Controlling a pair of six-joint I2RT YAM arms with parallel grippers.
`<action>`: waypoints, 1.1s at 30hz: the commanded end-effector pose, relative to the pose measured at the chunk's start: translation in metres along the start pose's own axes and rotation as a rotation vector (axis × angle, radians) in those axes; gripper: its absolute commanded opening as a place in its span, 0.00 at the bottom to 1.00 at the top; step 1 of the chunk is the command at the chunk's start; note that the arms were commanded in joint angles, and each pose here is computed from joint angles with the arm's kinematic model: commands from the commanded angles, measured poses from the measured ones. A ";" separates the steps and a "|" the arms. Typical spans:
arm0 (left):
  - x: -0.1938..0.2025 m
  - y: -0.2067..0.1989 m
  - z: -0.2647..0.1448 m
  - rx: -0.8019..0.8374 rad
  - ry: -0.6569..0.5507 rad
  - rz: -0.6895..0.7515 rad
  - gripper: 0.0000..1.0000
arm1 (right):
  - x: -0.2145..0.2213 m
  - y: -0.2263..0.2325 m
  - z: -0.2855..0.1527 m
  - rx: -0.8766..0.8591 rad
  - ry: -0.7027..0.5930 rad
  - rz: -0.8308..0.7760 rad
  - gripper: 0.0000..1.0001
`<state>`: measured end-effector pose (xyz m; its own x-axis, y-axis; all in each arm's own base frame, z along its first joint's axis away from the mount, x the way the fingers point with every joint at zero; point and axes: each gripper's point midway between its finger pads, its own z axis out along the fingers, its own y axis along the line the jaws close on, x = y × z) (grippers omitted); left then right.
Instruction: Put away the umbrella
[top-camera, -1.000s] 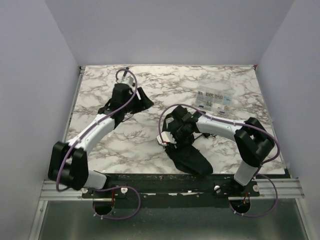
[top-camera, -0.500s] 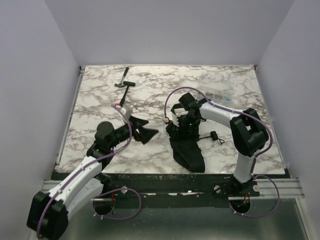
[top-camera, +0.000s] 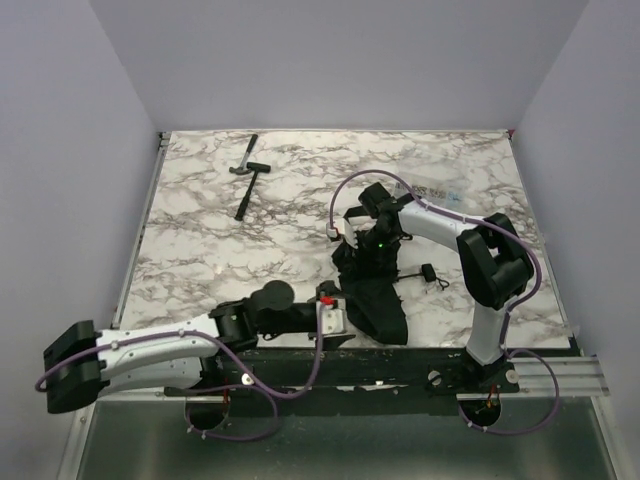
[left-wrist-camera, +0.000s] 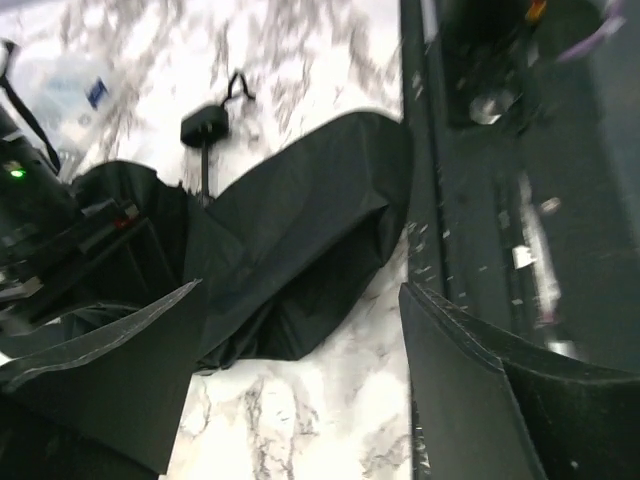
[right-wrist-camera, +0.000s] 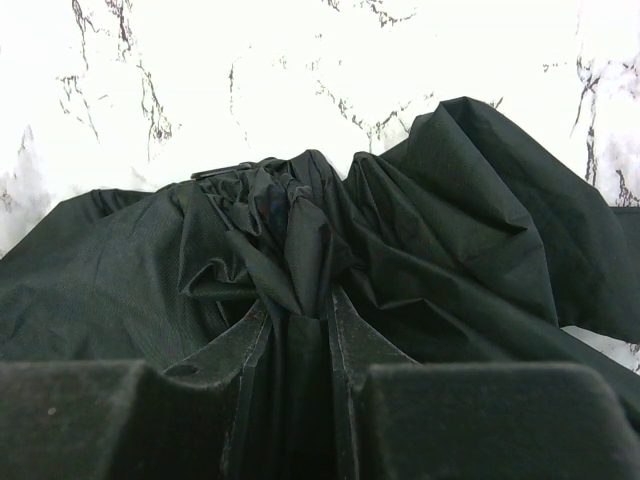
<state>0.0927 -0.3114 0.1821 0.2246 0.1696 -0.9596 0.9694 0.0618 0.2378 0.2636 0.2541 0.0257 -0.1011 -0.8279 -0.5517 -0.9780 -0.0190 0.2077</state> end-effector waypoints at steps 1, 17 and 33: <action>0.024 0.032 0.035 -0.116 0.180 0.147 0.72 | 0.062 0.006 0.028 -0.022 0.175 0.092 0.16; 0.163 -0.023 0.087 0.040 0.521 -0.303 0.01 | 0.060 0.008 0.026 -0.011 0.163 0.087 0.16; 0.250 0.078 0.045 -0.563 0.824 -0.514 0.01 | 0.047 0.040 0.015 -0.165 0.122 0.104 0.35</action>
<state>0.2020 -0.3881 0.0221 -0.3862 0.4588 -0.8002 0.8531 0.5076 -0.1207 0.2626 0.2543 0.0279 -0.0931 -0.8162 -0.5702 -0.9783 -0.0316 0.2049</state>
